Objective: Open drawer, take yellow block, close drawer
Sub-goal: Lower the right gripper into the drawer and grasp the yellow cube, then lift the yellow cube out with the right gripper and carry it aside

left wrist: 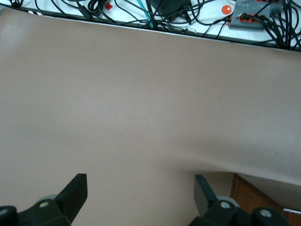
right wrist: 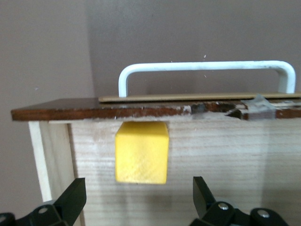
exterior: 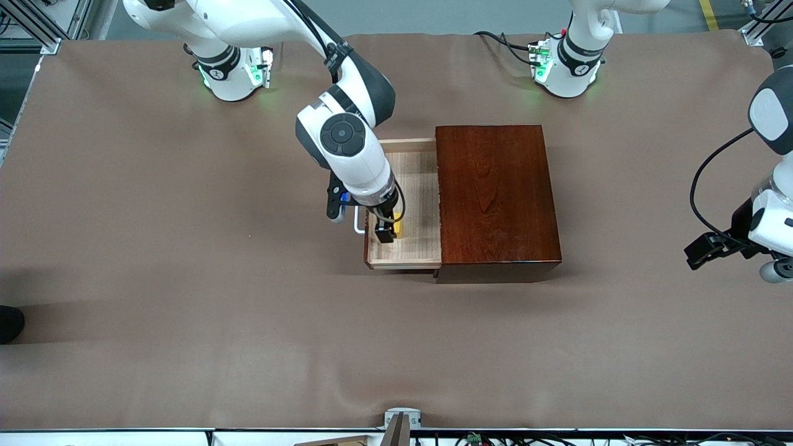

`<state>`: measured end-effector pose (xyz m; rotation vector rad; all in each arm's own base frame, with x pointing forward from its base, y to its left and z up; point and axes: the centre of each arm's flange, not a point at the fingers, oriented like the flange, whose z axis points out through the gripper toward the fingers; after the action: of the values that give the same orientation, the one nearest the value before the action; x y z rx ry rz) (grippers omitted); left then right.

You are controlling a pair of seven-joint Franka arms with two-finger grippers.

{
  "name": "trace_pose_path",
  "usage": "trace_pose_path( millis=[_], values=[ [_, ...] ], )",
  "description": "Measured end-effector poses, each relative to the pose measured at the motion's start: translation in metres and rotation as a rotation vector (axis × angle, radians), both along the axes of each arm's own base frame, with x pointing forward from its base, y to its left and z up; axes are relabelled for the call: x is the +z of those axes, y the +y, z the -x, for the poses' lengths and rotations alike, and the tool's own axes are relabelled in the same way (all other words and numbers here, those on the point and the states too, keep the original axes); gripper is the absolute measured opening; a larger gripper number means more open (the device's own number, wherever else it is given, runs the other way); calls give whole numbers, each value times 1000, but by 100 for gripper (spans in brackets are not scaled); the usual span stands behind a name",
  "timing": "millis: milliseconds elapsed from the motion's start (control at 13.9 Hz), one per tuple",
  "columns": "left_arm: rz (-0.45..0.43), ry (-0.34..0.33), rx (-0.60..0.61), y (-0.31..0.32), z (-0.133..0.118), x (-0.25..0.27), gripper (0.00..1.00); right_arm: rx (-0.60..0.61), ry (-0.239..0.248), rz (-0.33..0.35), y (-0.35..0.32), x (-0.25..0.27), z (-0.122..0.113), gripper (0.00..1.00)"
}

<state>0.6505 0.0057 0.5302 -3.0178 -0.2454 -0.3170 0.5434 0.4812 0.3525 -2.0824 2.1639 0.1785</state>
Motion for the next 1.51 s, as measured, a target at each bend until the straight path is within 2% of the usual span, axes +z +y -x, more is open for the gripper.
trace_pose_path(
  millis=[216, 575, 791, 863, 1079, 1367, 1510],
  values=[
    [10, 22, -17, -9, 4, 2, 100, -12, -5, 7, -2, -16, -5, 100],
    [36, 173, -135, -20, 36, 20, 100, -18, -4, 20, -4, -41, -9, 100],
    [52, 231, -130, -5, 58, 38, 100, -12, -9, 24, -2, -45, -9, 70],
    [56, 239, -125, -1, 62, 43, 100, -13, -11, 22, -2, -44, -9, 57],
    [68, 222, -136, -4, 74, 62, 100, -10, 2, 29, -1, -35, -10, 56],
    [79, 191, -175, -34, 96, 95, 100, -8, 76, 15, -2, 46, -6, 56],
    [77, 199, -192, -43, 101, 99, 100, 22, 89, 18, -19, 95, -6, 56]
  ],
)
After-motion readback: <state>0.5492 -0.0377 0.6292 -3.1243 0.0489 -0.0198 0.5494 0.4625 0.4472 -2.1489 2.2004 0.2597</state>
